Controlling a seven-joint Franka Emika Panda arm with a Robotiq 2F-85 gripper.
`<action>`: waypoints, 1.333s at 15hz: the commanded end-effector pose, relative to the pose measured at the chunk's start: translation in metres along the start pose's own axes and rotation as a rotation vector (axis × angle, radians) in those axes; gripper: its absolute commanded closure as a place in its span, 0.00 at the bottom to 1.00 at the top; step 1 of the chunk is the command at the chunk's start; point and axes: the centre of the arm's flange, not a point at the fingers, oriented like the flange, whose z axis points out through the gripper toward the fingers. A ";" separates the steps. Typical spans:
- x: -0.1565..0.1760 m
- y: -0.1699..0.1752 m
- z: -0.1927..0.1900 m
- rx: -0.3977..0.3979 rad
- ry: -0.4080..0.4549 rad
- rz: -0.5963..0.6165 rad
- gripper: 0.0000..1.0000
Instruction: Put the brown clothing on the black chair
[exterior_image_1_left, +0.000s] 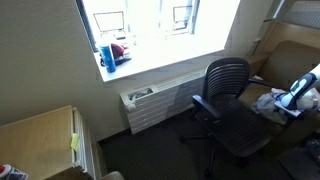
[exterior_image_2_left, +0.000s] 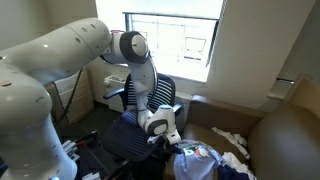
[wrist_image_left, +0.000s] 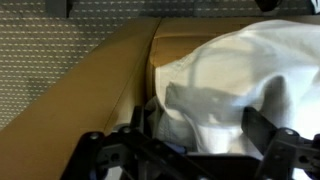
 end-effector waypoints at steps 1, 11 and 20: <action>0.003 -0.013 0.040 -0.060 -0.036 -0.007 0.00; -0.001 -0.007 0.031 -0.054 -0.025 -0.022 0.66; 0.039 -0.040 -0.044 0.083 0.020 -0.006 1.00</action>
